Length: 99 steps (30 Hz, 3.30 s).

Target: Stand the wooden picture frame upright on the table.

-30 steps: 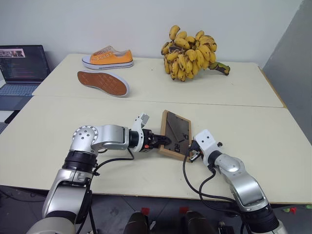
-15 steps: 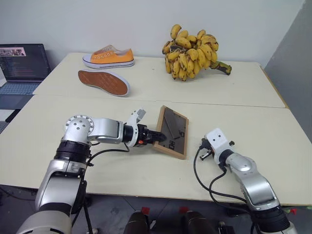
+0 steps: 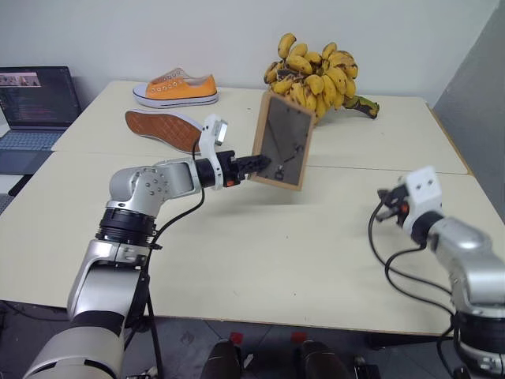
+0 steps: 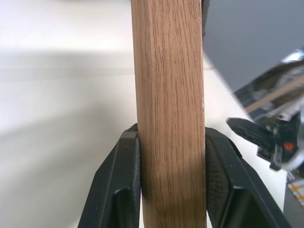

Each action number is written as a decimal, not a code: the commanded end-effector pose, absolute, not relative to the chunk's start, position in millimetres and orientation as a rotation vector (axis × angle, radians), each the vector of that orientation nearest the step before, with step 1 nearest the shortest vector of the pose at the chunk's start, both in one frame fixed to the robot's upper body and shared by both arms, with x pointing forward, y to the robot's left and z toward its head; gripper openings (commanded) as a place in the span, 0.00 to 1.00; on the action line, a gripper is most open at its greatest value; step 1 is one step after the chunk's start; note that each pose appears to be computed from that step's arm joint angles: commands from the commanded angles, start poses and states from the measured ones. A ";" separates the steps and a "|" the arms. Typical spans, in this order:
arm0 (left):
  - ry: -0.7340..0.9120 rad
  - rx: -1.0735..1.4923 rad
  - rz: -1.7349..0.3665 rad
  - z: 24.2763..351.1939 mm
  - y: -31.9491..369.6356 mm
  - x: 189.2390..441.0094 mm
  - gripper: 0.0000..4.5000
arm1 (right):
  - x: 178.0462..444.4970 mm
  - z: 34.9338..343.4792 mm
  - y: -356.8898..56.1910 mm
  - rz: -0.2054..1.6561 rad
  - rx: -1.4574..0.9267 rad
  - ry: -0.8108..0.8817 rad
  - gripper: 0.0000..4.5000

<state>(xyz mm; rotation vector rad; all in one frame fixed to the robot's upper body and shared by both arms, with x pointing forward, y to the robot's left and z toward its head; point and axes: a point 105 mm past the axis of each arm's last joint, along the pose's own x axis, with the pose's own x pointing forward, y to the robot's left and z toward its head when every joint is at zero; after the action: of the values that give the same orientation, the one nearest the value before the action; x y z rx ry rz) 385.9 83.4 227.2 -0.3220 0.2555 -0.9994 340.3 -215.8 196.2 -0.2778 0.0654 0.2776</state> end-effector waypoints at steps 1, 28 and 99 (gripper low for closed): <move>0.013 -0.206 -1.120 276.4 67.4 372.9 0.29 | 331.7 259.2 -199.4 0.350 -0.230 -0.096 0.00; -0.045 -0.108 -1.261 280.5 33.5 354.3 0.29 | 332.6 327.2 -96.7 0.651 -0.063 -0.241 0.60; -0.044 -0.132 -1.102 280.9 39.8 410.9 0.29 | 308.0 332.8 -100.6 0.541 -0.033 -0.283 0.99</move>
<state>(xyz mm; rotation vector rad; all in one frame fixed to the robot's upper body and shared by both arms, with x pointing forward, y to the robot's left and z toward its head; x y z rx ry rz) 410.0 41.4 255.9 -0.1553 0.0396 -1.1025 323.3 -101.0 317.1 -0.0275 -0.1985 0.5244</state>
